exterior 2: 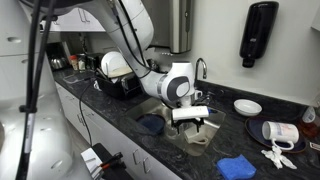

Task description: Place the beige mug inside the sink

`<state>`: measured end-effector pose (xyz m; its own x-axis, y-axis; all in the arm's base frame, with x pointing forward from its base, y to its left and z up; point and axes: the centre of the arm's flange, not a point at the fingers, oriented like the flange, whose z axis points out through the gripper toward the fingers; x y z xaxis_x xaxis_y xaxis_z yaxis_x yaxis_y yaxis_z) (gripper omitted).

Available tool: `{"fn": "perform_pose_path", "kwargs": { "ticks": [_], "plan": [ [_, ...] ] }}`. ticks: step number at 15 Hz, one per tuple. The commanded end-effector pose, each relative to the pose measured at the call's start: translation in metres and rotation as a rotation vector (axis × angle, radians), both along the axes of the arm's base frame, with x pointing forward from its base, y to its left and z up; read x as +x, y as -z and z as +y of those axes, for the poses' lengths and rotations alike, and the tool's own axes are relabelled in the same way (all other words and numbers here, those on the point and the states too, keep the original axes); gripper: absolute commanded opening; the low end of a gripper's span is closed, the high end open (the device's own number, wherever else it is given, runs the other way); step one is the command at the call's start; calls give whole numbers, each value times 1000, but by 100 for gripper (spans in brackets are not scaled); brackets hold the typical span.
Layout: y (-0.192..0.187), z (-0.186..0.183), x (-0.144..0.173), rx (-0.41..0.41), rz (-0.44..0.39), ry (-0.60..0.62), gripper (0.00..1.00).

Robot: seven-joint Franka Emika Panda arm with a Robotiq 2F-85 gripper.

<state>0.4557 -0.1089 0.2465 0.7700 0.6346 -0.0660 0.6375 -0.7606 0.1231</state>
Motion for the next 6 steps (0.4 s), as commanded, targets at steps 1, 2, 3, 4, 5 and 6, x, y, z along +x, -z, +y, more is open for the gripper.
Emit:
{"fn": "perform_pose_path", "kwargs": {
  "ticks": [1,2,3,4,5,6],
  "plan": [
    [-41,-22,-21,18,19,-1,100],
    [-49,-28,-24,25,28,17,100],
    [-55,-34,-26,31,32,26,100],
    [-60,-39,-28,35,36,38,100],
    [-64,-42,-30,36,39,45,100],
    [-68,-46,-33,37,39,56,100]
  ]
}}
